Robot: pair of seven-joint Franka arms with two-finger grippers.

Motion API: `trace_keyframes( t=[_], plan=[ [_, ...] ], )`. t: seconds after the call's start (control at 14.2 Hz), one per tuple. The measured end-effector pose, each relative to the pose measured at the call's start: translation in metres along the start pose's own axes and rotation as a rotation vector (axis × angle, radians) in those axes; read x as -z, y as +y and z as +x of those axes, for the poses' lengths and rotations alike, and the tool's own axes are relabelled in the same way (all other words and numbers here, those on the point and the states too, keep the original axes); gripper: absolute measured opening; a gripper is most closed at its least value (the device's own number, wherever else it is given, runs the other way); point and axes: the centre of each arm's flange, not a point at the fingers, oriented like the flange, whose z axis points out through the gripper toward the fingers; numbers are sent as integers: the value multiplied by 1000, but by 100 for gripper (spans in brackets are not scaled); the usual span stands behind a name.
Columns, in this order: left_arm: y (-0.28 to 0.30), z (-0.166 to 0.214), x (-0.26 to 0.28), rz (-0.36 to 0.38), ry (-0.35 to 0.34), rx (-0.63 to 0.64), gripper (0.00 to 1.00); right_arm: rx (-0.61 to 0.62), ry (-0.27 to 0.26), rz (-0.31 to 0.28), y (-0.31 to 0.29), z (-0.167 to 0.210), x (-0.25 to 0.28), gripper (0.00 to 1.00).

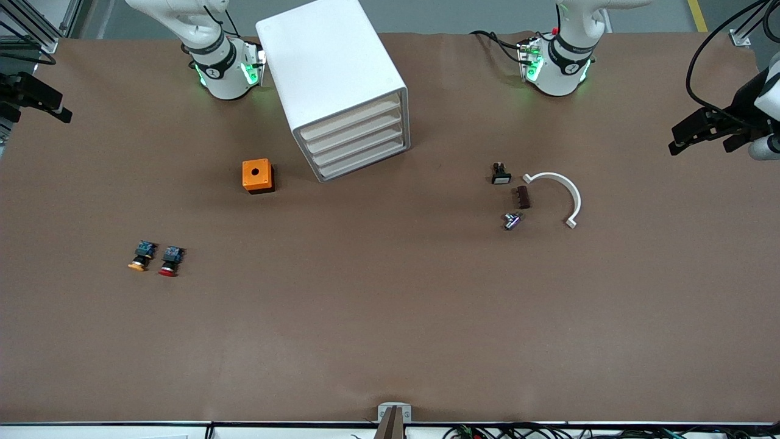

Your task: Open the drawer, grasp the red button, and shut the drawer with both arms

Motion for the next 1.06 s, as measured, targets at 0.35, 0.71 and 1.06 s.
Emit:
trace_keyframes(
  t=[0.35, 0.71, 1.06],
  plan=[
    [0, 0, 0, 0, -1, 0, 100, 26, 18, -7, -15, -8, 2, 100],
    [0, 0, -1, 0, -1, 0, 100, 7, 46, -9, -16, -8, 12, 100],
    [0, 1, -1, 0, -2, 0, 100, -1, 64, -12, -14, 2, 20, 100]
  ],
)
